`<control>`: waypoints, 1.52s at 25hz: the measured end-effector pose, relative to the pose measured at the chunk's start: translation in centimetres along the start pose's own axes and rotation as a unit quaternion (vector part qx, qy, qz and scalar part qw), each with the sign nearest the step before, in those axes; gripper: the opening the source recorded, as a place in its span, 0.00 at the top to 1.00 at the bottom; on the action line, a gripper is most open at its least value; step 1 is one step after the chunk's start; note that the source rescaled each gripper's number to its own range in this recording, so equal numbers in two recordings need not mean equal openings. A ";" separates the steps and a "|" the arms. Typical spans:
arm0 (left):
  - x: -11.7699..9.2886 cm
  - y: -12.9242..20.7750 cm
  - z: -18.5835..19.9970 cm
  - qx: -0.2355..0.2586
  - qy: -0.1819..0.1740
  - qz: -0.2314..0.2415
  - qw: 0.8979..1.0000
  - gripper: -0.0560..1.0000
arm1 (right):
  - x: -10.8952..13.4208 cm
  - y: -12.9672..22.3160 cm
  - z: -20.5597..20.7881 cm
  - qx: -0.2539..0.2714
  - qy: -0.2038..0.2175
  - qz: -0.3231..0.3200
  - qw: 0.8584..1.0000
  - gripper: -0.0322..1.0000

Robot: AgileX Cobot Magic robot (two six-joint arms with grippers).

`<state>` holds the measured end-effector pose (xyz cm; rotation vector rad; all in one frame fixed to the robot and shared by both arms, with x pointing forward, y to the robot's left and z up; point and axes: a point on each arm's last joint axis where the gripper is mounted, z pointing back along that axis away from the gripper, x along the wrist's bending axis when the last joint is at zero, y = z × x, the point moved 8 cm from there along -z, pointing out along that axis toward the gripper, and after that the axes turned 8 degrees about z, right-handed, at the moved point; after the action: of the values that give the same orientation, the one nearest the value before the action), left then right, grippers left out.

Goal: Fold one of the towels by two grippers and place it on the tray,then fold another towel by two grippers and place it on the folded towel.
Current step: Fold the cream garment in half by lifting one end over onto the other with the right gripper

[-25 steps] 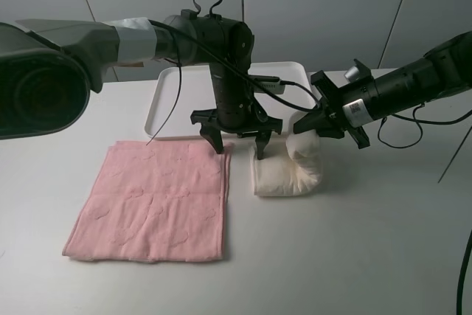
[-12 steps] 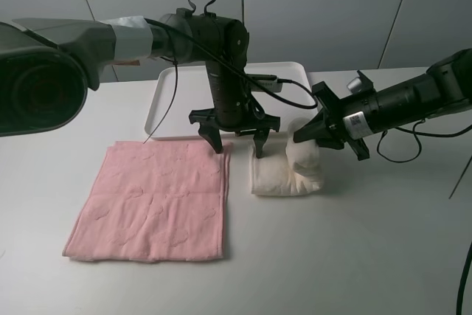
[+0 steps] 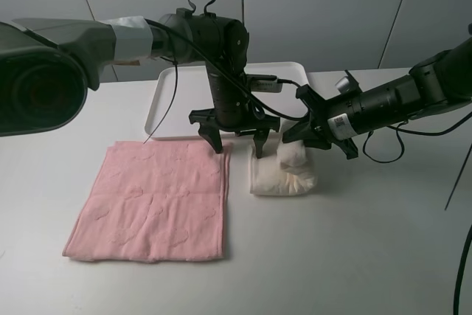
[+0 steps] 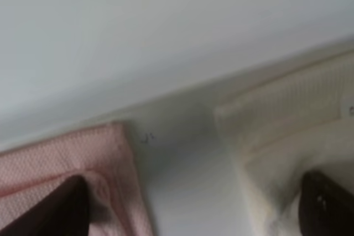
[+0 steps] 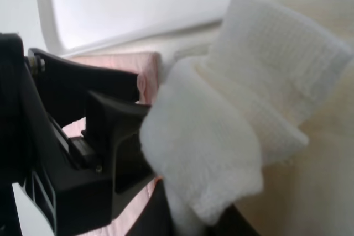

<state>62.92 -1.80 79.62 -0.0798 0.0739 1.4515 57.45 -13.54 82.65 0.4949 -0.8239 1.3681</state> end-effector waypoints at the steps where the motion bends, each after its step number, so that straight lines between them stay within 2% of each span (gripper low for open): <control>1: 0.0 0.0 0.0 0.000 0.000 0.000 1.000 0.01 | 0.0 0.0 0.0 0.000 0.001 0.001 1.000 0.91; 11: 0.0 0.0 0.0 0.000 0.000 0.000 1.000 0.01 | 0.5 0.4 -0.5 0.006 0.000 0.008 1.000 0.91; 13: 0.0 0.0 0.0 0.000 0.001 -0.001 1.000 0.01 | 0.5 0.4 -0.5 0.006 0.000 0.009 1.000 0.84; 15: 0.0 0.0 0.0 0.001 0.002 -0.002 1.000 0.01 | 0.5 0.4 -0.5 0.006 0.000 0.013 1.000 0.68; 18: 0.0 0.0 0.0 0.004 0.006 -0.002 1.000 0.01 | 0.3 0.6 -0.5 0.010 0.005 0.025 1.000 0.51; 25: 0.6 -0.5 0.3 0.011 0.024 0.016 1.000 0.02 | 0.8 1.4 -0.5 0.033 -0.010 0.046 0.998 0.49; 29: 1.8 -1.5 1.1 0.016 0.031 0.017 0.999 0.02 | 1.0 1.5 -0.6 0.036 -0.014 0.048 0.998 0.49; 31: 2.1 -2.7 2.4 0.000 0.038 0.015 0.999 0.02 | 1.1 1.5 -0.6 0.034 -0.017 0.045 0.998 0.49; 35: 1.5 -5.7 6.1 -0.065 0.065 0.006 0.996 0.02 | 1.7 1.2 -0.5 0.027 -0.034 0.033 0.999 0.48; 38: 0.9 -7.0 8.3 -0.102 0.080 -0.012 0.992 0.02 | 2.2 1.1 -0.5 0.023 -0.048 0.035 0.998 0.41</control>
<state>69.97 -0.86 87.90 -0.3631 0.0541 1.4236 56.48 -11.55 83.81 0.5758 -0.8976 1.4396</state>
